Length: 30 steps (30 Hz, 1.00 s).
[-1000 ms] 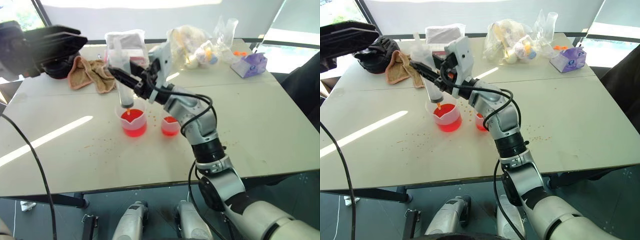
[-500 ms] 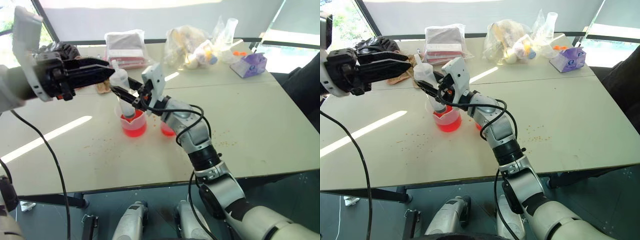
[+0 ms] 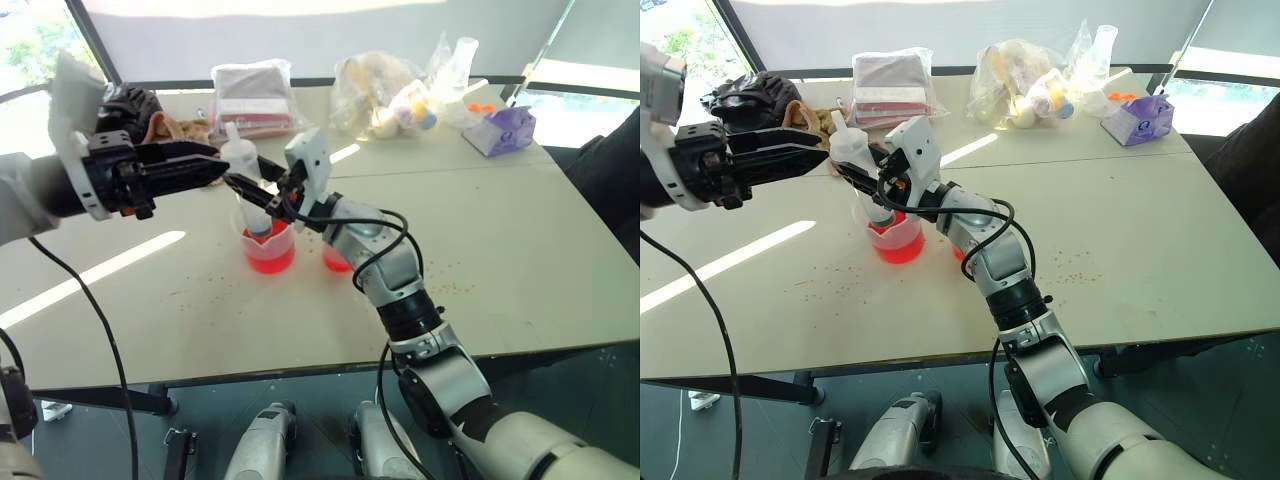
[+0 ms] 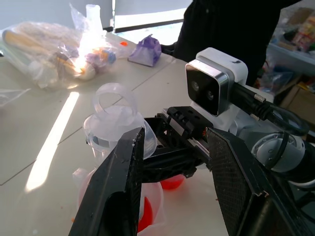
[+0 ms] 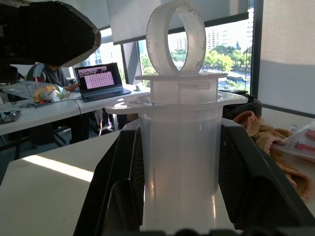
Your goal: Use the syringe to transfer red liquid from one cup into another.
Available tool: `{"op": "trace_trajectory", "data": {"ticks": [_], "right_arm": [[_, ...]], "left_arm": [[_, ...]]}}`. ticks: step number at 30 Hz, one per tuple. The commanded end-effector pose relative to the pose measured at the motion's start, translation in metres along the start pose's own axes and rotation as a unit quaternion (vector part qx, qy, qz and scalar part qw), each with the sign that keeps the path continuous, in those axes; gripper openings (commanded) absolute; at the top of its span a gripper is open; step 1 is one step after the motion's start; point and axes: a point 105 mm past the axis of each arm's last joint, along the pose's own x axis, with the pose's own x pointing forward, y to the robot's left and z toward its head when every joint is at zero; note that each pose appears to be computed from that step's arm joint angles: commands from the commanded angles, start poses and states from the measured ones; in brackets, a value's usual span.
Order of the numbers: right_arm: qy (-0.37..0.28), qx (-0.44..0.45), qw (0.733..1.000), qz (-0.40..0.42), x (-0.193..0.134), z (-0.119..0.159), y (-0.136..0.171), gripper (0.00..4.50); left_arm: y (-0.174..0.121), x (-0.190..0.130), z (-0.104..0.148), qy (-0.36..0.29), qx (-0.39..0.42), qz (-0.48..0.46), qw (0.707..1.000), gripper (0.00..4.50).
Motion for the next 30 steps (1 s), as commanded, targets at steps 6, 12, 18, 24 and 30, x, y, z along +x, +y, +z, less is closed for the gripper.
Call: {"op": "trace_trajectory", "data": {"ticks": [6, 12, 18, 24, 30], "right_arm": [[-0.022, -0.017, 0.999, 0.019, 0.002, 0.015, 0.009, 1.42], [-0.019, -0.019, 0.999, 0.023, 0.001, 0.014, 0.011, 1.42], [-0.014, -0.021, 0.999, 0.024, 0.0, 0.012, 0.012, 1.42], [-0.005, -0.018, 1.0, 0.025, 0.0, 0.006, 0.013, 1.42], [0.002, -0.011, 1.0, 0.024, 0.0, 0.001, 0.013, 1.42]], "left_arm": [[0.004, 0.011, 0.01, -0.027, 0.022, -0.008, 0.999, 2.06], [0.006, 0.018, 0.004, -0.025, 0.024, -0.012, 0.999, 2.06], [0.011, 0.029, -0.008, -0.022, 0.016, -0.013, 1.0, 2.06], [0.019, 0.037, -0.016, -0.02, 0.017, 0.006, 1.0, 2.06], [0.021, 0.042, -0.022, -0.021, 0.013, 0.012, 1.0, 1.25]]}}
